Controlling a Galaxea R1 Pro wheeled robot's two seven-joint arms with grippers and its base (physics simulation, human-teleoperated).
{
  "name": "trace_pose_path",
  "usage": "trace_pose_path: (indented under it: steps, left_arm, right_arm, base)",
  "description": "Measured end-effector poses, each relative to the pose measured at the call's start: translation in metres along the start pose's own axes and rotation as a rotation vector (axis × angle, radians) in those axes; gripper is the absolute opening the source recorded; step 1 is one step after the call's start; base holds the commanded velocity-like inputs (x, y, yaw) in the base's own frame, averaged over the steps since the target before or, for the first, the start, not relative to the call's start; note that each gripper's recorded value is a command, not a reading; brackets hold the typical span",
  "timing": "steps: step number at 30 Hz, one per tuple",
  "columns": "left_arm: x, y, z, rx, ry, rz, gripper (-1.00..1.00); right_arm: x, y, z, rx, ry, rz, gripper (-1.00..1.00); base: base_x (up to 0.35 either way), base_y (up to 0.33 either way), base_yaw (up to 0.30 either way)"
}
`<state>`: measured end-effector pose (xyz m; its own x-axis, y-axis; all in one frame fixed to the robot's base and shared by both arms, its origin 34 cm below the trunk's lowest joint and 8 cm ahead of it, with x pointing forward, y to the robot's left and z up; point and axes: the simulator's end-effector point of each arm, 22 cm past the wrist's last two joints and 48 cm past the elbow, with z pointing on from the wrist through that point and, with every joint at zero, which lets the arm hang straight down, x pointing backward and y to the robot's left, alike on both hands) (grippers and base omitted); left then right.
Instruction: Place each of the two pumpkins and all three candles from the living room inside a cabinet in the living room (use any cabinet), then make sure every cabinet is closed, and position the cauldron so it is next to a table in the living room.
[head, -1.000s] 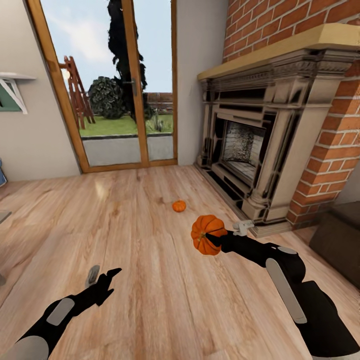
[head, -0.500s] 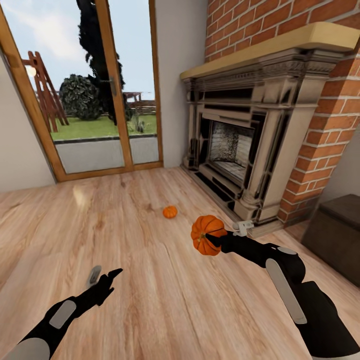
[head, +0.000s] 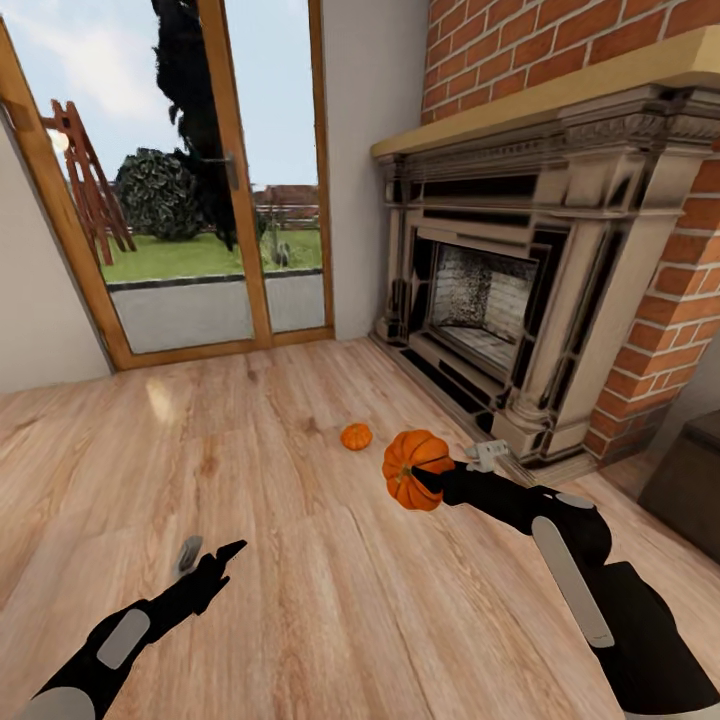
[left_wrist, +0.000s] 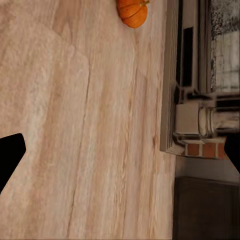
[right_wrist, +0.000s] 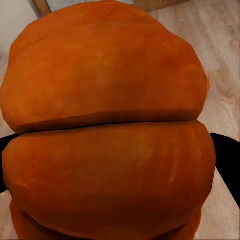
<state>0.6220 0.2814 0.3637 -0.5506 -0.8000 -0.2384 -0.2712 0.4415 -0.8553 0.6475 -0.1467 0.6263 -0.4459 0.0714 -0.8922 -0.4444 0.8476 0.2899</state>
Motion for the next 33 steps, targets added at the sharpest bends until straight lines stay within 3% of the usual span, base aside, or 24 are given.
trace_pose_path:
  steps: [5,12,22,29,33]
  left_arm:
    - [0.002,-0.017,-0.013,0.129,-0.011,0.015,1.00]
    - [0.004,-0.027,-0.036,0.183,-0.030,0.087,1.00]
    - [0.008,-0.016,-0.038,0.130,-0.028,0.098,1.00]
    - [0.009,0.014,-0.037,0.020,-0.029,0.070,1.00]
    - [0.010,0.017,-0.037,0.010,-0.030,0.066,1.00]
  right_arm:
    - [-0.001,0.000,0.000,0.000,-0.001,0.000,-1.00]
    - [-0.002,0.000,0.000,0.000,-0.002,-0.001,-1.00]
    - [-0.002,-0.001,0.000,0.001,-0.003,-0.002,-1.00]
    - [-0.003,-0.001,0.000,0.001,-0.004,-0.002,-1.00]
    - [-0.003,-0.001,0.000,0.001,-0.004,-0.001,-1.00]
  base:
    - [0.244,0.255,-0.089]
    - [0.244,0.229,-0.240]
    - [0.244,0.227,-0.264]
    - [0.244,0.234,-0.266]
    - [0.244,0.238,-0.266]
